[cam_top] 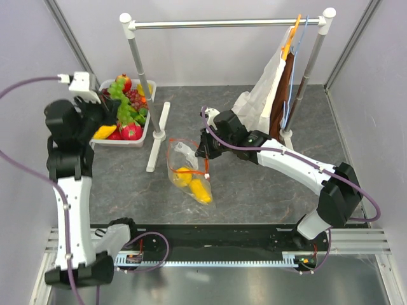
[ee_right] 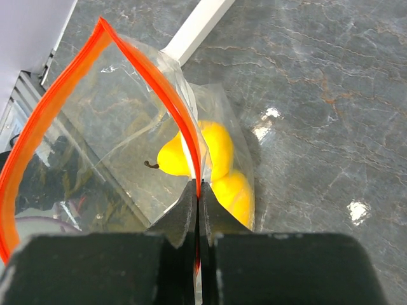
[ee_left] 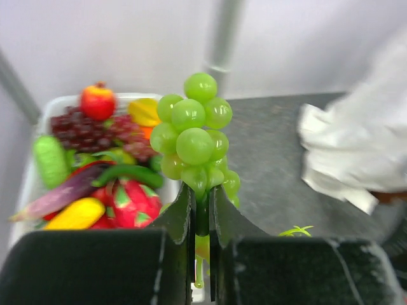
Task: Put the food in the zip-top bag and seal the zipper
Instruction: Place the fake fruit in the zipper food storage bag.
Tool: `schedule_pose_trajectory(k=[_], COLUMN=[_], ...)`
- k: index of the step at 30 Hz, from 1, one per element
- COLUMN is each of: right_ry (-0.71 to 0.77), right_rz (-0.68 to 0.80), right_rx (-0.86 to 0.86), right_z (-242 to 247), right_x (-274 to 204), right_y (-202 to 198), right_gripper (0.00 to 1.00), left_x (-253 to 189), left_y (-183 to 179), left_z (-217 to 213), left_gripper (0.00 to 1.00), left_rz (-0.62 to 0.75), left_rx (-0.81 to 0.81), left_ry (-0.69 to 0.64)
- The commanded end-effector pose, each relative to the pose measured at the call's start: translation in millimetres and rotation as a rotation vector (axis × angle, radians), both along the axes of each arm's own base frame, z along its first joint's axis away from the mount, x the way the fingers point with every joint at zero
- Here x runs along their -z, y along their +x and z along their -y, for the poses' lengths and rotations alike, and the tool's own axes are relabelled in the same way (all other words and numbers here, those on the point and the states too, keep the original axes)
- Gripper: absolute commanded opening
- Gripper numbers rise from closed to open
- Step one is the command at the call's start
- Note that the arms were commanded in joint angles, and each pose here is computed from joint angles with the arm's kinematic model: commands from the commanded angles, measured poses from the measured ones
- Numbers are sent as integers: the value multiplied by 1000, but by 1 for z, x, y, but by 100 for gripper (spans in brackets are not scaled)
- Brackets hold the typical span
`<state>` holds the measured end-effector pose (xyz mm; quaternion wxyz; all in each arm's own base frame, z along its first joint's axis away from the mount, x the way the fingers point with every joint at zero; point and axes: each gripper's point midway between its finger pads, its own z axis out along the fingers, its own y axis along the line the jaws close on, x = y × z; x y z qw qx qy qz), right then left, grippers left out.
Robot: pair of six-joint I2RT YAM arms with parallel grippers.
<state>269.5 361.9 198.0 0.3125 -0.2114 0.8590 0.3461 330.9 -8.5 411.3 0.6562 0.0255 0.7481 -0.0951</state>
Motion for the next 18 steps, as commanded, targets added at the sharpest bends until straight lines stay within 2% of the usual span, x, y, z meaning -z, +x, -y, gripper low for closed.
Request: schedule_pose_trajectory(k=[1, 4, 6, 9, 15, 18], right_ry=[81, 96, 104, 106, 110, 109], right_rz=[21, 5, 5, 2, 0, 6], right_rx=[-40, -55, -61, -63, -69, -65], right_z=[-8, -11, -11, -10, -11, -10], right_x=[-21, -22, -24, -25, -26, -26], right_y=[-8, -11, -13, -14, -16, -15], right_gripper=[0, 0, 0, 0, 0, 0], left_x=[20, 42, 41, 54, 85, 108], left_y=[-28, -40, -48, -57, -75, -90], left_z=[59, 101, 129, 165, 209, 210], left_gripper=[2, 2, 2, 2, 2, 5], left_rz=[14, -6, 16, 16, -17, -65], left_rx=[236, 363, 447, 538, 654, 698], left_ry=[-4, -40, -61, -42, 10, 31])
